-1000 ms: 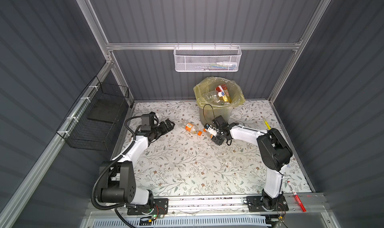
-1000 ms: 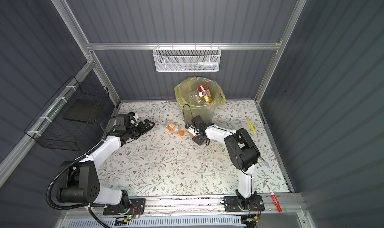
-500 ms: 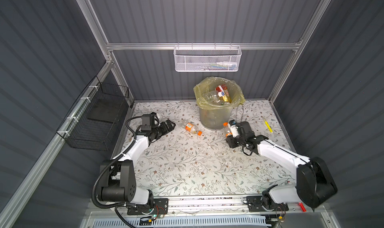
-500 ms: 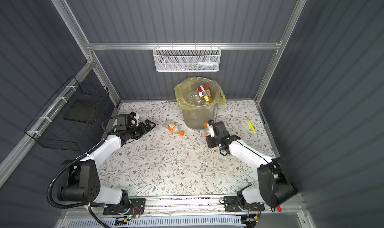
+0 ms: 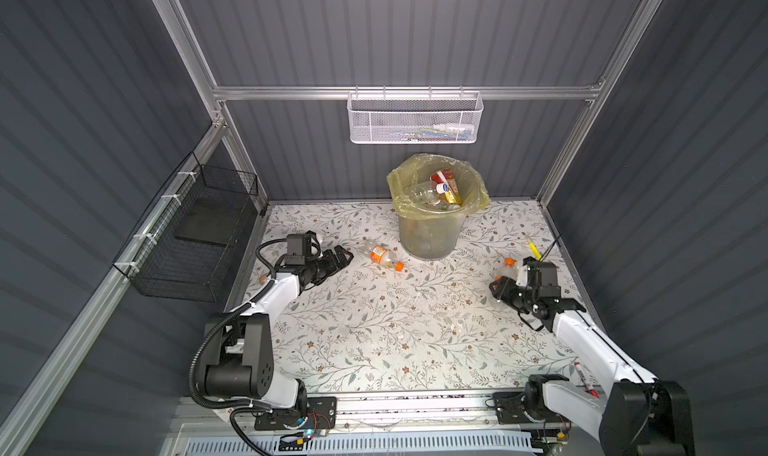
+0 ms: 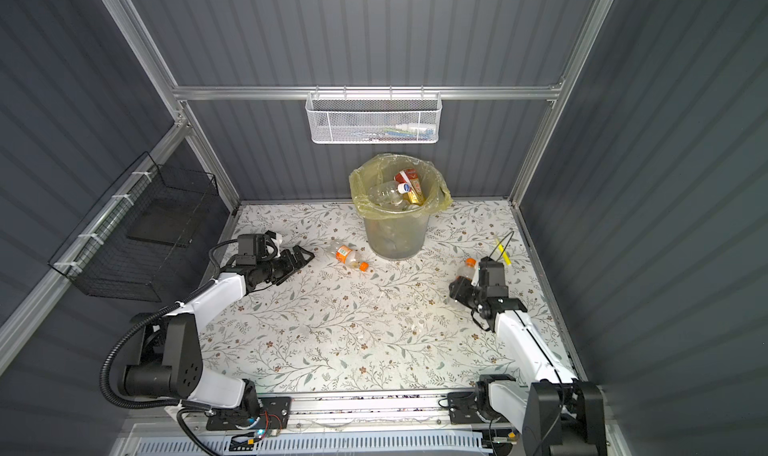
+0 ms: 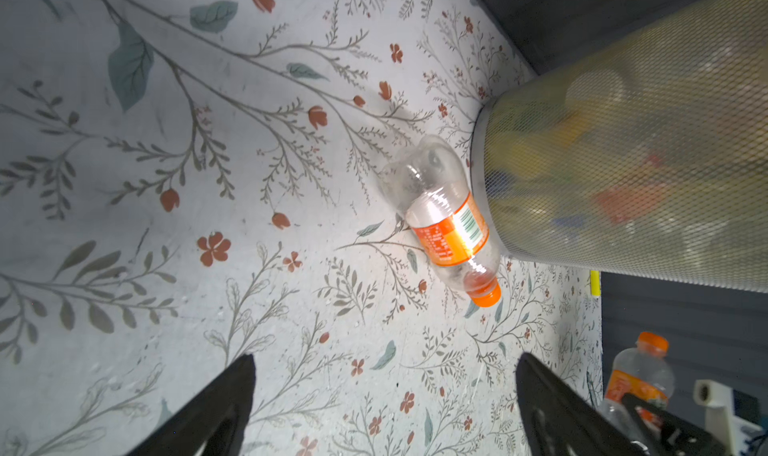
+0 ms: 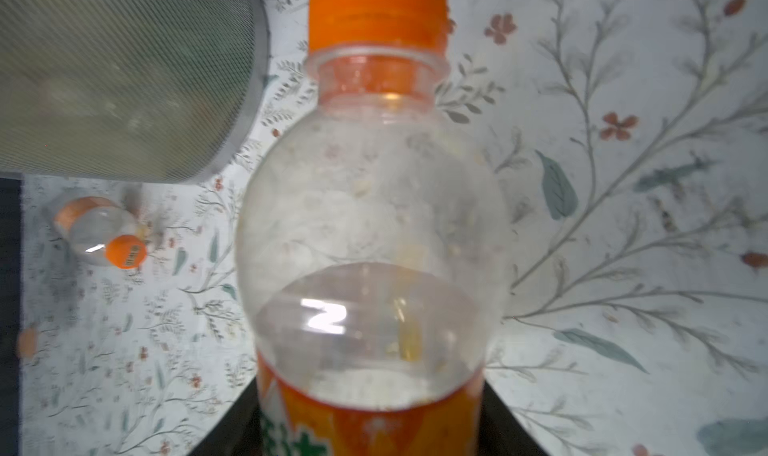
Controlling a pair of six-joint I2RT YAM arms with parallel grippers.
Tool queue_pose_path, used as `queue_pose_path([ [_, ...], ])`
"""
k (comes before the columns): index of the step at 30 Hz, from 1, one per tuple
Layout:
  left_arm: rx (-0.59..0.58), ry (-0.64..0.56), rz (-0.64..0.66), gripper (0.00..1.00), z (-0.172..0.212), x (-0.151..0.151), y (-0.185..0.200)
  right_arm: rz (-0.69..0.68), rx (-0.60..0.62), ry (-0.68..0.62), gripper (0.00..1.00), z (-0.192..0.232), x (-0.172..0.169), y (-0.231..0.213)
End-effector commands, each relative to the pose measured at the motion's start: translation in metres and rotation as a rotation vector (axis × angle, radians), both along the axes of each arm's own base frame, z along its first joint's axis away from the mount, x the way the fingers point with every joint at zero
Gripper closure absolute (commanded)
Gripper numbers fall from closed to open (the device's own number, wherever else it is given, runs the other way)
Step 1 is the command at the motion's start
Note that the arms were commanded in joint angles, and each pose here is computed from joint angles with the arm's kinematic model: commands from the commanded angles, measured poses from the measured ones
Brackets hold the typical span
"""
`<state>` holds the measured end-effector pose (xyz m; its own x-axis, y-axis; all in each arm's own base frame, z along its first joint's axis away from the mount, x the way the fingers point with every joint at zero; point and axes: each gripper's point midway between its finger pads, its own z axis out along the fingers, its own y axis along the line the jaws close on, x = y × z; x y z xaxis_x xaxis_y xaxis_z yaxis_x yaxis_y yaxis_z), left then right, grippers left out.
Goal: Throw the plastic bottles in the bin
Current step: 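Lift the orange-labelled bottle and swing it toward the far corner, then move the orange-labelled bottle over the bin and open the right gripper, then grasp the last orange-labelled bottle with the left gripper while right gripper withdraws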
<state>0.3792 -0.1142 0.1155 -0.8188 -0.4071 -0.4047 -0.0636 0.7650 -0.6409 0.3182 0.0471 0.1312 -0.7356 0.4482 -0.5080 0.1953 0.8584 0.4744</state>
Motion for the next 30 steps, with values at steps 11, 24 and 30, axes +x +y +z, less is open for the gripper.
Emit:
queue_pose_path([
  [11, -0.002, -0.013, -0.057, 0.02, 0.001, -0.015, -0.039, 0.230, 0.020, -0.348, 0.01, 0.288, 0.128, 0.080],
  [24, -0.032, -0.034, -0.085, 0.00, 0.009, 0.005, -0.060, -0.056, 0.116, -0.246, 0.01, 0.166, 0.084, -0.010],
  [30, -0.063, -0.038, -0.105, 0.00, 0.007, 0.021, -0.089, -0.129, 0.132, -0.173, 0.01, 0.112, 0.055, -0.030],
])
